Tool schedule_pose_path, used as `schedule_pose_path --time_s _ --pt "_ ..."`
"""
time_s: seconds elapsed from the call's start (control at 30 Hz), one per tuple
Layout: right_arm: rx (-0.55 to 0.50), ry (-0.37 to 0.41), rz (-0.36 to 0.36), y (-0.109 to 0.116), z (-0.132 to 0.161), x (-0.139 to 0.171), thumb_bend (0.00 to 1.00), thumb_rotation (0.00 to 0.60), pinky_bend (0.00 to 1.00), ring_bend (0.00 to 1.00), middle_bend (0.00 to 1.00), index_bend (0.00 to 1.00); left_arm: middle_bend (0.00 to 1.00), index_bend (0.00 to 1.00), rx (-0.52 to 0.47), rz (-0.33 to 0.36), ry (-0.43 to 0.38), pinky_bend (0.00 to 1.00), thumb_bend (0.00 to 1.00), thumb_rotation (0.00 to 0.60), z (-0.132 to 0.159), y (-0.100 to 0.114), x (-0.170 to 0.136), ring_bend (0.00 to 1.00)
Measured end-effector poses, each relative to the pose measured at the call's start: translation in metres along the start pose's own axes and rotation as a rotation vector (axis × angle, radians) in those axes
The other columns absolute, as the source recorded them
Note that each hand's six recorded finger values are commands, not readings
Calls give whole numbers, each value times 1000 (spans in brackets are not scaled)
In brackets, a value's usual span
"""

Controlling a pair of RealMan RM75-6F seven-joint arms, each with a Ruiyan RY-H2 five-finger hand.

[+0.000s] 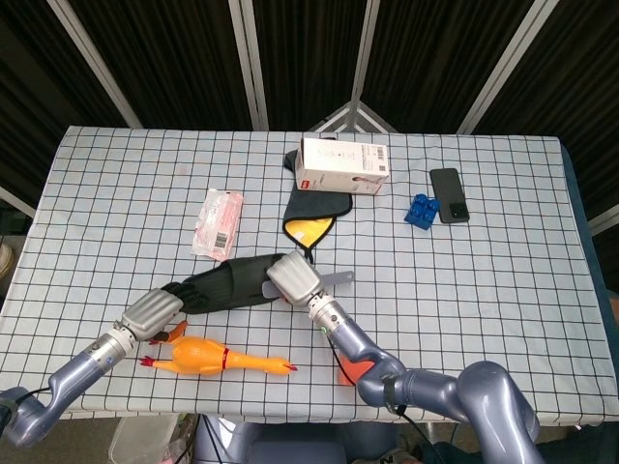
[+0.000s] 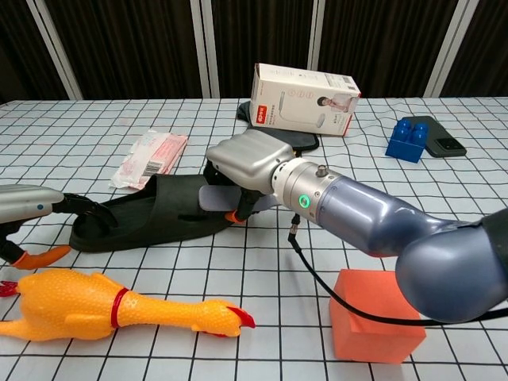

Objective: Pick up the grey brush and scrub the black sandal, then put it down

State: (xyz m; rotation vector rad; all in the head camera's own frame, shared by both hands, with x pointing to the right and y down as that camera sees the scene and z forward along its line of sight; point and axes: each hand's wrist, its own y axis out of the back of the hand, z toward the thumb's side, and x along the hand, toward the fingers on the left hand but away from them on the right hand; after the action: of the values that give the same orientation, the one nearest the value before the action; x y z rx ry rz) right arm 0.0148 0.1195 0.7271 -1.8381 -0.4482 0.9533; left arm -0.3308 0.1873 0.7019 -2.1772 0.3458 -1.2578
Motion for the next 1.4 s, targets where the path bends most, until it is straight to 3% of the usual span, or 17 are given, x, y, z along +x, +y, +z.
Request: schedule_pose_path --time_s 0.67,1.4 --pt "-42 93 -73 26 50 0 826 600 770 611 760 866 210 179 8 1 -29 147 728 600 13 2 7 113" --pt "14 7 -25 -2 24 -16 826 600 770 611 760 866 210 178 -3 -2 -11 147 728 600 9 0 1 113"
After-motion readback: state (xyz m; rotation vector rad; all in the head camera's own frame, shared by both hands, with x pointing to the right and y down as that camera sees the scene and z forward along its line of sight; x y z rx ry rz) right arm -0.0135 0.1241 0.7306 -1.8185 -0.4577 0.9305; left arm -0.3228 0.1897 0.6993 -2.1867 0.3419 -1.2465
